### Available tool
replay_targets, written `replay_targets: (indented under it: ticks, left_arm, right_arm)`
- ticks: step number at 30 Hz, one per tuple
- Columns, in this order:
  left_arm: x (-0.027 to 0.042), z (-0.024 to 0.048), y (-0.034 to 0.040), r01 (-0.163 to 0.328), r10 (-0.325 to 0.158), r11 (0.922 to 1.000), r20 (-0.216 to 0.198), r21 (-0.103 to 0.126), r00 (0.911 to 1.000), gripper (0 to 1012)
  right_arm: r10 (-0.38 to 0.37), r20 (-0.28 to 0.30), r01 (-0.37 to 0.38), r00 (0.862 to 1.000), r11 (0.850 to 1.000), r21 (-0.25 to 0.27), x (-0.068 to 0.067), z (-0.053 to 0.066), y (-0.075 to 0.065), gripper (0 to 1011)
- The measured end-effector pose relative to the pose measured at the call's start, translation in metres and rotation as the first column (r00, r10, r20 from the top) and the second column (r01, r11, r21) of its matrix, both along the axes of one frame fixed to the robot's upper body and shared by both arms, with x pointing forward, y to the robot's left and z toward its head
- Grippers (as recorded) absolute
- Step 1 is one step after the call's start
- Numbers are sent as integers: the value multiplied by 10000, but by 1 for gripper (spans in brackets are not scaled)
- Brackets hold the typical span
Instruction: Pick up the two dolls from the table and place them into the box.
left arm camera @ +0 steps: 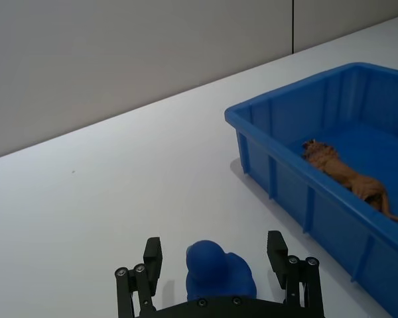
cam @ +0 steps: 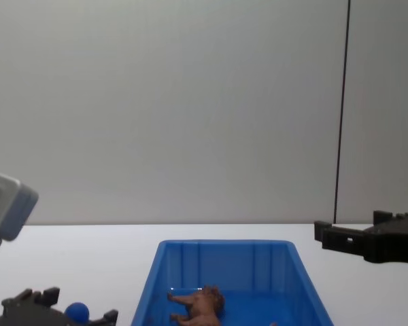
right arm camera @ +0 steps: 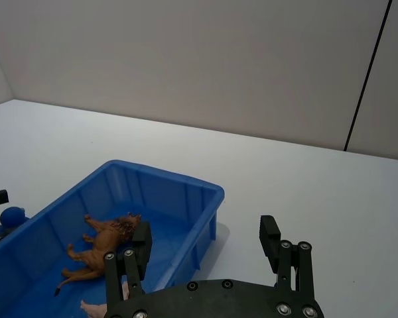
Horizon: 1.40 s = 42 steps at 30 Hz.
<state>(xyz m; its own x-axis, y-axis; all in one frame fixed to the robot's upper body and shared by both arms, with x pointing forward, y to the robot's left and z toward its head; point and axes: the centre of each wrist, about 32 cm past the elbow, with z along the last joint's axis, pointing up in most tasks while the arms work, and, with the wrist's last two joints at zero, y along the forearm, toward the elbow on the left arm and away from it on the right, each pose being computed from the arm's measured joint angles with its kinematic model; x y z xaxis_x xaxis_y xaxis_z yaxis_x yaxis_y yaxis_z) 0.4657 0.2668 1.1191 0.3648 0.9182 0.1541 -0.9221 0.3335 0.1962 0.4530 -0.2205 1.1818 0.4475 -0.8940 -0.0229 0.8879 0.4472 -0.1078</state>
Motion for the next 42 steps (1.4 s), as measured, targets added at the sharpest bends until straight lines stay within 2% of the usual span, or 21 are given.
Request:
replay_targets:
  ticks: [8,15,22,25,30,35,39,40,42]
  left_arm:
    - [16,-79,11,-49,49,10000,-254,-19,9997,985]
    - [31,-125,18,-123,125,9999,-419,40,9990,822]
    - [46,-129,22,-125,128,9999,-433,78,9990,589]
    - [53,-117,25,-129,134,9998,-408,133,9991,553]
    - [71,-48,8,-104,110,9995,-207,298,9997,512]
    - [103,65,-27,-27,19,9990,184,451,9998,483]
    - [148,187,-93,169,-205,9983,642,562,9977,451]
    - [170,236,-125,281,-328,9980,832,569,9960,441]
    - [189,278,-156,415,-474,9973,1007,604,9938,435]
  right_arm:
    - [1,-1,-1,10000,10000,-1,0,0,0,1001]
    - [2,-2,-2,10000,10000,-3,-1,-1,0,1001]
    - [2,-2,-2,10000,10000,-2,0,-1,0,1001]
    - [1,-3,-1,10000,10000,-3,0,-1,0,1001]
    - [1,-4,-1,10000,10000,-2,0,-1,0,1001]
    - [1,-3,-1,10000,10000,-3,0,-1,0,1001]
    - [1,-4,-1,10000,10000,-2,-1,-1,0,1001]
    - [1,-4,-1,10000,10000,-3,0,-1,0,1001]
    - [1,-4,-1,10000,10000,-2,0,-1,0,1001]
